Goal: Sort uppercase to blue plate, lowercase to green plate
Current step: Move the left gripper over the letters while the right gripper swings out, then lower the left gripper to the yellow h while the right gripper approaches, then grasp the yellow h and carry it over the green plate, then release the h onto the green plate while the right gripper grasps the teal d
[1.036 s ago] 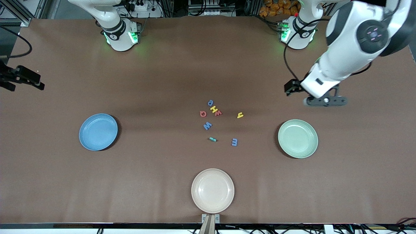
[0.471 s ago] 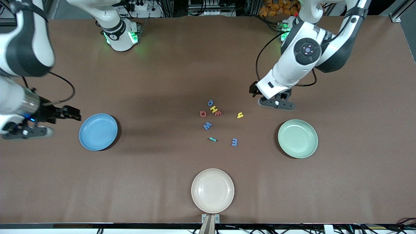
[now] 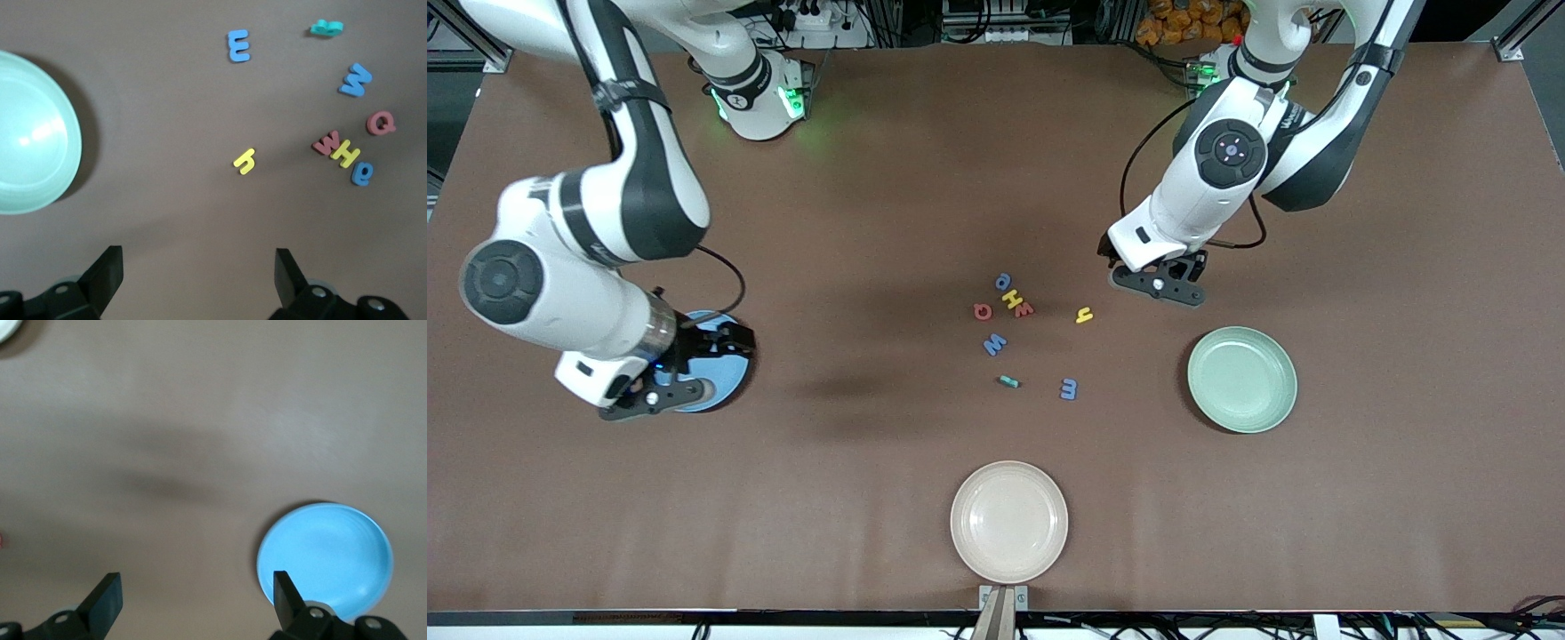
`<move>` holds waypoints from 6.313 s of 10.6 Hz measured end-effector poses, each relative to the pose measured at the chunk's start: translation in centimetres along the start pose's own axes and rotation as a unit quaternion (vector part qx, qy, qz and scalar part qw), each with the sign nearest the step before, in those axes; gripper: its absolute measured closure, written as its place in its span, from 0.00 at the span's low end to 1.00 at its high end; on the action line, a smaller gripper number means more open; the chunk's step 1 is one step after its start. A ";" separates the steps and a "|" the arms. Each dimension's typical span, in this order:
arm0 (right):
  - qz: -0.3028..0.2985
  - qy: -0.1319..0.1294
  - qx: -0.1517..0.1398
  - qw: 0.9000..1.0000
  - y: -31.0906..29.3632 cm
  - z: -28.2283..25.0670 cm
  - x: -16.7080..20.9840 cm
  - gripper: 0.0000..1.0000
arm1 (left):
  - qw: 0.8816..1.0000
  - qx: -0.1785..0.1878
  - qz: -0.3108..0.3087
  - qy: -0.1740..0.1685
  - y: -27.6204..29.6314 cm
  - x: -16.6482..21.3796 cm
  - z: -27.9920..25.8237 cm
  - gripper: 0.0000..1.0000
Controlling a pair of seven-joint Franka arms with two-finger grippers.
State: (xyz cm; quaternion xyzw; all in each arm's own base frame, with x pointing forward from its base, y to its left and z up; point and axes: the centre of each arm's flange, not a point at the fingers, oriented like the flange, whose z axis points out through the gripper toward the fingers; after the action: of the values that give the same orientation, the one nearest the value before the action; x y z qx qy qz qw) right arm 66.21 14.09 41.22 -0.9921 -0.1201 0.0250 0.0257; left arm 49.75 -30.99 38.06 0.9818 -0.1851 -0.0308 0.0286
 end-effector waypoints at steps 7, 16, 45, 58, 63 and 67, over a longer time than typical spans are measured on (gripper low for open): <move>-0.035 0.018 -0.002 0.999 -5.1 7.1 2.6 0.00 | 0.979 0.002 0.200 0.036 1.6 1.3 1.4 0.00; -0.037 0.017 -0.003 0.999 -5.4 9.4 3.1 0.00 | 0.934 0.006 0.355 0.042 7.5 3.6 11.3 0.03; -0.208 0.152 0.004 0.966 -23.1 18.5 6.7 0.00 | 0.921 0.045 0.387 -0.008 3.3 3.5 20.3 0.74; -0.259 0.144 0.017 0.955 -32.7 23.5 2.9 0.00 | 0.975 0.088 0.204 0.004 -19.3 5.7 12.8 0.74; -0.270 0.168 0.022 0.948 -34.6 25.9 2.1 0.00 | 0.982 0.092 0.167 -0.003 -23.1 5.1 13.0 0.74; -0.271 0.173 0.023 0.947 -34.9 25.7 2.2 0.01 | 0.988 0.076 0.135 -0.002 -24.2 4.8 13.1 0.74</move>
State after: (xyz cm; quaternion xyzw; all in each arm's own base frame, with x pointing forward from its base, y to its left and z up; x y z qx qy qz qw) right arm 58.66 49.61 17.44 -0.9105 -0.3773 -0.1521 0.0743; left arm 62.01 -10.79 23.15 0.9469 -0.3183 -0.0144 -0.0426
